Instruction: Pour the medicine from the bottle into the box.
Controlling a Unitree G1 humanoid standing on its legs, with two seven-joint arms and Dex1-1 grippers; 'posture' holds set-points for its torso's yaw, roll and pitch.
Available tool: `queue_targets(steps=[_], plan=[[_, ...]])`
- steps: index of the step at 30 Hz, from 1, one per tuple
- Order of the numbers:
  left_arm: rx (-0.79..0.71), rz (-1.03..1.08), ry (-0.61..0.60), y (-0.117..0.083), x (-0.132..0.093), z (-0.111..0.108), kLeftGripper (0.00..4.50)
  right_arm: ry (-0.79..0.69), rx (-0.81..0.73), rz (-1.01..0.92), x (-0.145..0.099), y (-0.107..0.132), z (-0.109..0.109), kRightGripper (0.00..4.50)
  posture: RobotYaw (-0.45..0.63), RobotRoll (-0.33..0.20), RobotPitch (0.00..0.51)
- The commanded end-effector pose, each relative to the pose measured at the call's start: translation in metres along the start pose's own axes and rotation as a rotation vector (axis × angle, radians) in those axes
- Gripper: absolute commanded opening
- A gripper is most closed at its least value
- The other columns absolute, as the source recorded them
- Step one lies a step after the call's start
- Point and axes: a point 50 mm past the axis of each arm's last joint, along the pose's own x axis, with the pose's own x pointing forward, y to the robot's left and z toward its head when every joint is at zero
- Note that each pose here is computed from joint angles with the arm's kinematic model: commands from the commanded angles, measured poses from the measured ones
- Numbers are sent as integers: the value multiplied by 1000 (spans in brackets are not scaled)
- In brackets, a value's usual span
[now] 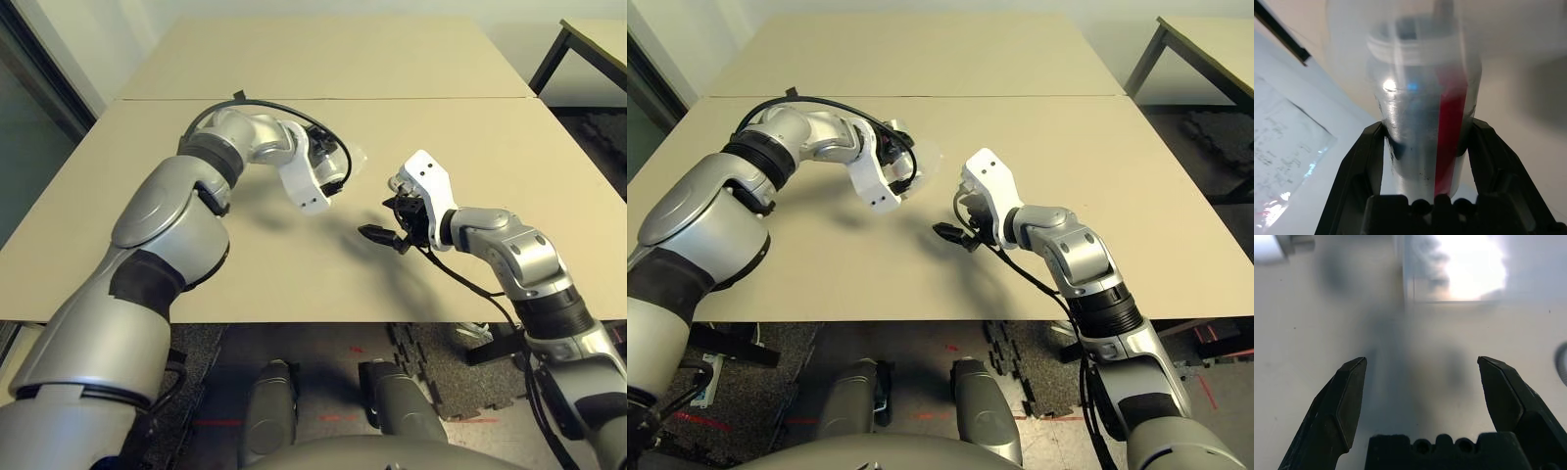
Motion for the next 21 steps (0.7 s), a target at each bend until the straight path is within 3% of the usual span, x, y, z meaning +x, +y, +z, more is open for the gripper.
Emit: queue_targets(steps=[1,6,13,15,18,21], plan=[[-70,59,-1,16,-3,-4,2730,-7,4,-16,-3,-2,-2,4500,-253,0,76],[-135,85,-7,17,-4,-4,2730,-3,1,-14,-4,-3,-1,4500,-239,0,79],[-198,61,-5,1,-6,-6,2730,6,-4,-3,-3,-4,0,4500,-219,0,80],[-323,81,-10,-2,-7,-7,2730,6,-5,1,-3,-3,0,4500,-220,0,81],[-752,200,-36,-6,-10,-15,2730,2,-4,-1,-3,-4,1,4500,-226,0,82],[-1061,306,-68,-10,-14,-23,2730,-1,-3,-9,-4,-5,1,4500,-224,0,82]])
